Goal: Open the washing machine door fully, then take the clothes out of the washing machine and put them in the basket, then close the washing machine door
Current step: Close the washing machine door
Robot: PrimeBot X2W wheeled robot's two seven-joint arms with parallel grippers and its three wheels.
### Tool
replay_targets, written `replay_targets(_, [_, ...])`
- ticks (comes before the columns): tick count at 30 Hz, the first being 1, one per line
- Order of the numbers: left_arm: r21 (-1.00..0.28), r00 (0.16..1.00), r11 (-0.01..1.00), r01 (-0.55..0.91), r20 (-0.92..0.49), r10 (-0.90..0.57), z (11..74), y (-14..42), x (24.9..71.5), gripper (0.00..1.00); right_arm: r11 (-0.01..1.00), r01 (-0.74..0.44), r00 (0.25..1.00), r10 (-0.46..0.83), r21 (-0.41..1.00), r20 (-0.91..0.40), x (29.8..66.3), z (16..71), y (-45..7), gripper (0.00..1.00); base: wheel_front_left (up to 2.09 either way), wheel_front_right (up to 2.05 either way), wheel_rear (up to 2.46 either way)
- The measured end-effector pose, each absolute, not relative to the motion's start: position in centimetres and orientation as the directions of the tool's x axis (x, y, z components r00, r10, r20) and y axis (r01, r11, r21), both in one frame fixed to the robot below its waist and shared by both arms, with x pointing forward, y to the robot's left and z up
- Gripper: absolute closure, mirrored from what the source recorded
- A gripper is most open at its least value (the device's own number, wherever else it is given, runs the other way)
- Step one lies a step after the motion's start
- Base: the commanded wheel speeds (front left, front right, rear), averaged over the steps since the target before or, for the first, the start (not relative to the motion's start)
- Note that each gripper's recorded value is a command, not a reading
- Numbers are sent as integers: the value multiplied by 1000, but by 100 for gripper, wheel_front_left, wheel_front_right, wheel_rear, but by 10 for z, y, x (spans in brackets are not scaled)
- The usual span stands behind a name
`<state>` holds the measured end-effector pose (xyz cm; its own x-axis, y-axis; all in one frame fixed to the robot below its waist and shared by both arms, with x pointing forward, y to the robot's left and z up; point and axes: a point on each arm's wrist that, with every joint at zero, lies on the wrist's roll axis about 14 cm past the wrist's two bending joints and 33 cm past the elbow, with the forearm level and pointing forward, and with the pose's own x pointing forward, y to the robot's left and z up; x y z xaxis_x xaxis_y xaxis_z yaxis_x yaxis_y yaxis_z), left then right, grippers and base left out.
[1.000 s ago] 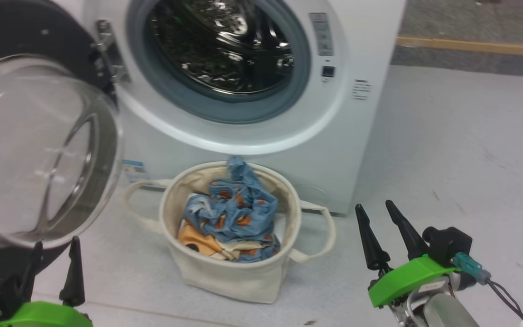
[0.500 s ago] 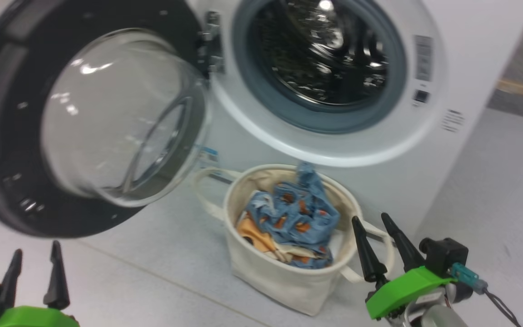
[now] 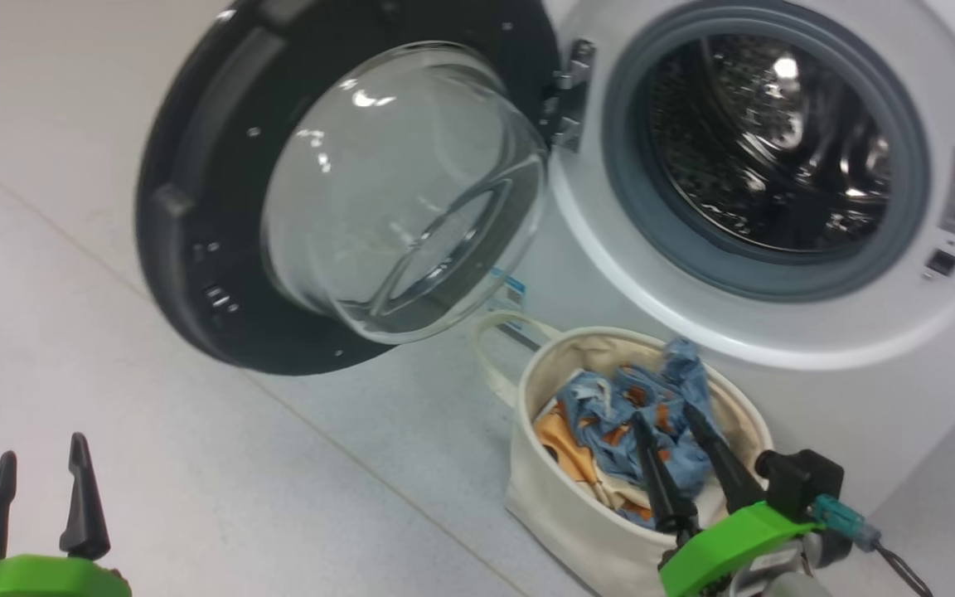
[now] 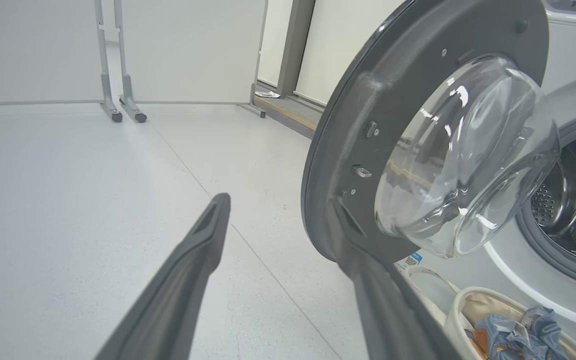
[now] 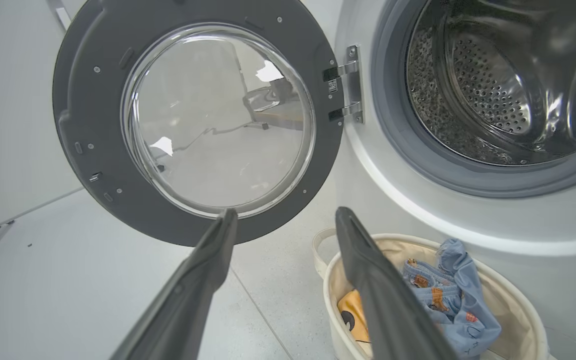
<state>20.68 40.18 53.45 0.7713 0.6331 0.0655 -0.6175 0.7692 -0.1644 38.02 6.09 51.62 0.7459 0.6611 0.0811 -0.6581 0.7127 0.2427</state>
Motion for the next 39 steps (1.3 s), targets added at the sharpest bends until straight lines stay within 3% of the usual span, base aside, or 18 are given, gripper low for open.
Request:
replay_targets(10, [-170, 720, 717, -676, 57, 692, 536, 416, 189, 0, 656, -708, 690, 722, 261, 57, 375, 506, 88, 0, 0, 0, 0])
replay_targets(21, [-250, 697, 686, -684, 55, 715, 541, 430, 184, 0, 654, -706, 689, 723, 271, 48, 380, 501, 89, 0, 0, 0, 0])
replay_targets(22, [-266, 697, 682, -681, 50, 715, 540, 431, 184, 27, 654, -705, 689, 723, 273, 46, 380, 500, 89, 0, 0, 0, 0])
replay_targets(23, [-280, 696, 678, -680, 43, 717, 539, 433, 184, 82, 655, -705, 689, 724, 274, 43, 380, 499, 89, 0, 0, 0, 0])
replay_targets(24, [-296, 696, 672, -679, 32, 717, 537, 435, 184, 89, 655, -705, 688, 725, 272, 38, 381, 497, 89, 0, 0, 0, 0])
replay_targets(27, [-363, 697, 653, -665, 12, 717, 537, 444, 186, 100, 655, -708, 685, 728, 264, 31, 383, 494, 91, 0, 0, 0, 0])
replay_targets(32, [-484, 721, 645, -592, 41, 692, 560, 461, 204, 100, 655, -715, 680, 732, 245, 29, 388, 493, 94, 0, 0, 0, 0])
replay_targets(39, [-749, 770, 517, -415, 14, 638, 584, 486, 227, 100, 660, -715, 680, 733, 230, 10, 393, 485, 93, 0, 0, 0, 0])
